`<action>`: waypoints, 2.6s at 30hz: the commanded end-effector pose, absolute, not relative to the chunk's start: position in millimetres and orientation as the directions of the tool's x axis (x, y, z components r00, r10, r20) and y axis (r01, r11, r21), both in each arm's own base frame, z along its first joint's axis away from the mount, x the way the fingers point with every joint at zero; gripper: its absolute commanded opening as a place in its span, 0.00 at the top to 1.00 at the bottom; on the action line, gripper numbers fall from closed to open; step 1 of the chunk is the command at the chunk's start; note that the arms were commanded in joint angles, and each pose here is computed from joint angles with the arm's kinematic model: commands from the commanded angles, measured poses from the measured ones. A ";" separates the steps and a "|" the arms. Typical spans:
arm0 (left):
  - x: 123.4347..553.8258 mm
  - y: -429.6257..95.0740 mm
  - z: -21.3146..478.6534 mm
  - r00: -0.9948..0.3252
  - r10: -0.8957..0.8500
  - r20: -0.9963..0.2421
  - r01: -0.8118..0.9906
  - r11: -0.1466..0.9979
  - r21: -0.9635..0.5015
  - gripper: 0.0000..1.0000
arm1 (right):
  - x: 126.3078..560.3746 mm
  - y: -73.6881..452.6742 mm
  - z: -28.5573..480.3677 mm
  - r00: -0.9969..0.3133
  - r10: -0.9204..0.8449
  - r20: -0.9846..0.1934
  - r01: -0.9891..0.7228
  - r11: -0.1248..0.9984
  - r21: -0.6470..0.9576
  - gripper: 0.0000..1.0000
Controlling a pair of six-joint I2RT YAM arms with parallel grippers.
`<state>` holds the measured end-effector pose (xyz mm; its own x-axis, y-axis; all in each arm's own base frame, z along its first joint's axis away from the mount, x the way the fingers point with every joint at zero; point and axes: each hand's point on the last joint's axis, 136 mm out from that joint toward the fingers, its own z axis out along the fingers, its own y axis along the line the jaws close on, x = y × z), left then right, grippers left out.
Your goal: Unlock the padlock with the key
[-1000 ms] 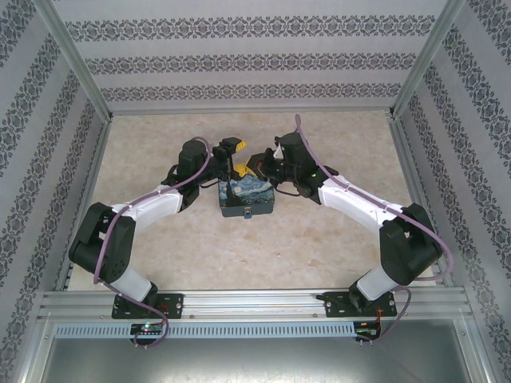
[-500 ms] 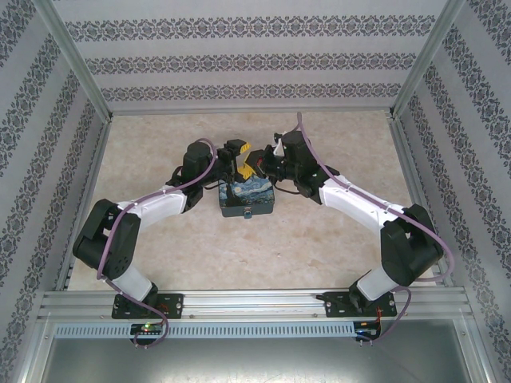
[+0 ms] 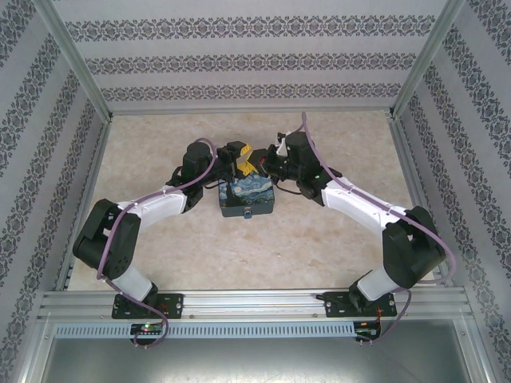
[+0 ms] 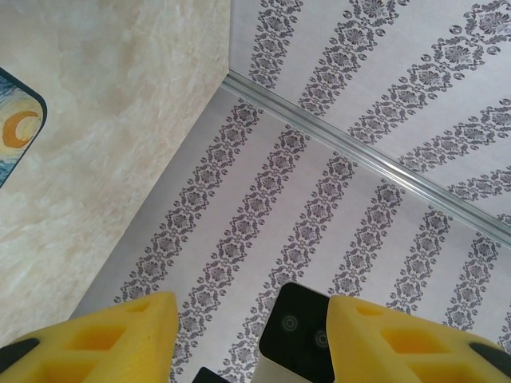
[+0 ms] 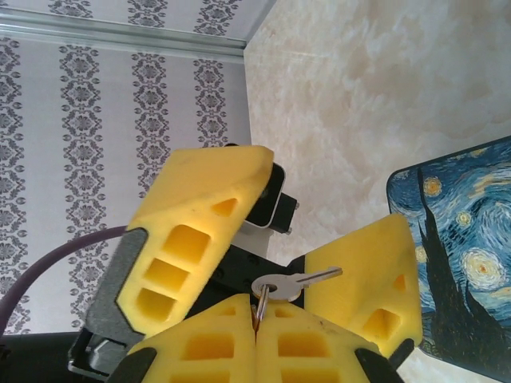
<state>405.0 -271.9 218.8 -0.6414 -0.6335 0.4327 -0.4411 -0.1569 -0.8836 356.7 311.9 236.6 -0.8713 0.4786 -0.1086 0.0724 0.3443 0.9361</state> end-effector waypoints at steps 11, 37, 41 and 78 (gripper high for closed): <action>403.4 -273.8 219.0 -0.648 -0.633 0.424 -0.422 -0.165 -0.891 0.55 | 354.7 307.0 247.2 -0.867 0.487 -0.104 0.059 0.308 0.950 1.00; 405.1 -275.3 216.7 -0.648 -0.631 0.426 -0.425 -0.164 -0.890 0.68 | 353.9 311.1 234.4 -0.872 0.482 -0.081 0.080 0.306 0.949 1.00; 405.1 -275.3 215.7 -0.646 -0.633 0.427 -0.427 -0.164 -0.889 0.72 | 354.7 310.6 235.2 -0.871 0.484 -0.082 0.080 0.304 0.949 1.00; 411.3 -280.4 229.4 -0.662 -0.570 0.486 -0.399 -0.281 -0.873 0.45 | 361.9 314.0 251.9 -0.873 0.479 -0.091 0.047 0.270 0.962 1.00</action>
